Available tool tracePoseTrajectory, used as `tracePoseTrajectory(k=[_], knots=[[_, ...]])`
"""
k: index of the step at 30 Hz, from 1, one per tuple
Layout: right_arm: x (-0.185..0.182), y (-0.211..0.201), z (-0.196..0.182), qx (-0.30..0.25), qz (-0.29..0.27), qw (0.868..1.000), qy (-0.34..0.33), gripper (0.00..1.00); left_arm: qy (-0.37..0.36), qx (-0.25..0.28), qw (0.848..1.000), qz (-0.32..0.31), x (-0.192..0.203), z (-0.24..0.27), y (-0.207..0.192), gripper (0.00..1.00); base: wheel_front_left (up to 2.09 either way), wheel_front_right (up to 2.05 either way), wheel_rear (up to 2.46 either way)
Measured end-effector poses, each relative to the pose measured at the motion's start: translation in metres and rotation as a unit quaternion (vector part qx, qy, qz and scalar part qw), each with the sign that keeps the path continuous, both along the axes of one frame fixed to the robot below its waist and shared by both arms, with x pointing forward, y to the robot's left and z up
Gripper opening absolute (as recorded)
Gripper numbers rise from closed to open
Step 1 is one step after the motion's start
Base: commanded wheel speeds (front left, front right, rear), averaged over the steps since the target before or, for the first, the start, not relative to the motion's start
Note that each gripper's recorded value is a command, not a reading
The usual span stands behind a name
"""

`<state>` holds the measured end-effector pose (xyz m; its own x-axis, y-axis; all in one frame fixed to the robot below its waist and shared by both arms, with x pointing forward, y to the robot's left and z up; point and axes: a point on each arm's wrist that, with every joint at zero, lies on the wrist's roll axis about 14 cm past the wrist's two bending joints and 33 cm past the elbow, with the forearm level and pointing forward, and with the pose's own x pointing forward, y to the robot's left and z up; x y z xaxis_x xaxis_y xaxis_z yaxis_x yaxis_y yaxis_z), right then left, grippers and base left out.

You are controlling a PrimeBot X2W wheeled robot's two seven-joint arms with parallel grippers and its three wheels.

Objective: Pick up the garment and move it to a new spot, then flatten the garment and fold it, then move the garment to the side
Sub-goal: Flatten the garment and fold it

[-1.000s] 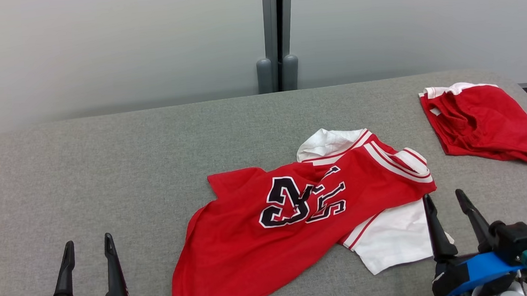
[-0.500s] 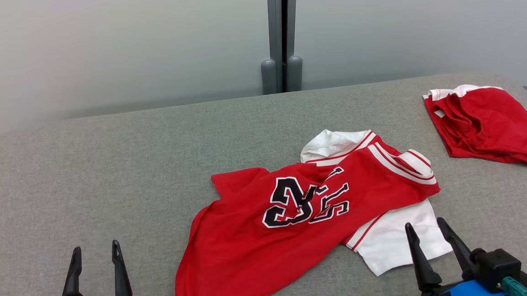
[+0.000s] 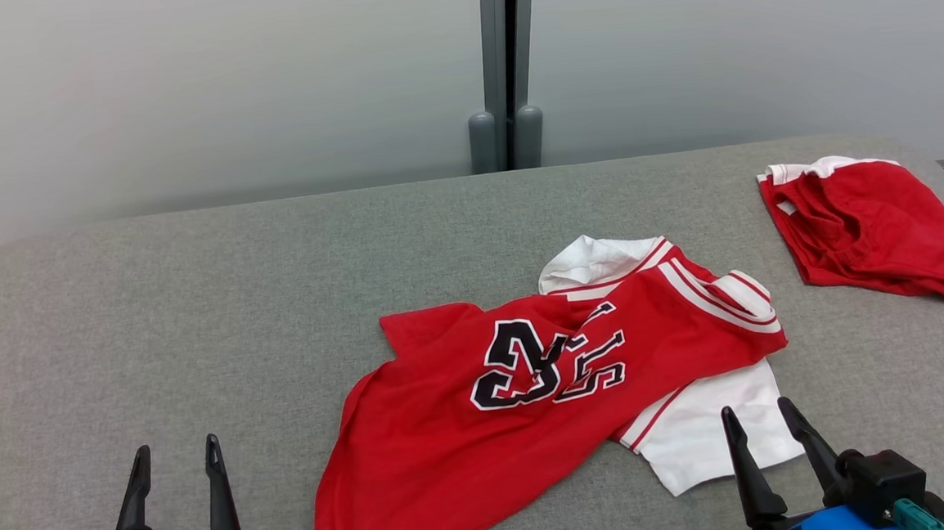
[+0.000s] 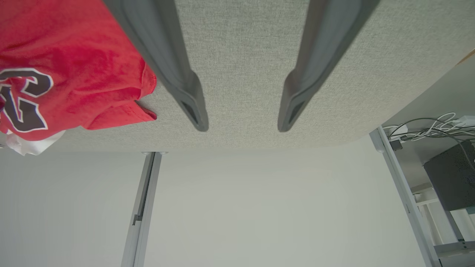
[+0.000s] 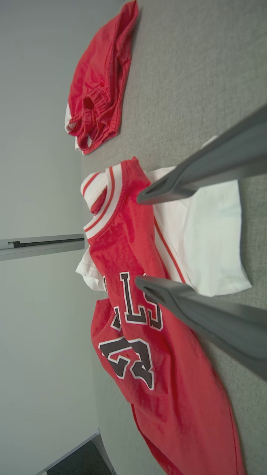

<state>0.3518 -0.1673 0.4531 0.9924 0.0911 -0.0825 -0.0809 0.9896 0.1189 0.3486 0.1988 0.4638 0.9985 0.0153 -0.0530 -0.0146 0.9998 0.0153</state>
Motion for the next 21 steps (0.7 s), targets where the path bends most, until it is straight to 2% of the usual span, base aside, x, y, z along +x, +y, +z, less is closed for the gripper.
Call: tracePoseTrajectory(k=[9,21], knots=[[-0.005,-0.008,-0.011,0.0,-0.013,1.0,0.019,1.0,0.007,-0.004,1.0,-0.024,-0.003,-0.004,-0.013,1.0,0.0,0.0,0.0],[0.006,-0.042,-0.028,-0.033,-0.049,0.997,0.05,1.0,0.092,-0.019,0.99,-0.102,-0.027,-0.054,-0.061,1.0,0.0,0.0,0.0]])
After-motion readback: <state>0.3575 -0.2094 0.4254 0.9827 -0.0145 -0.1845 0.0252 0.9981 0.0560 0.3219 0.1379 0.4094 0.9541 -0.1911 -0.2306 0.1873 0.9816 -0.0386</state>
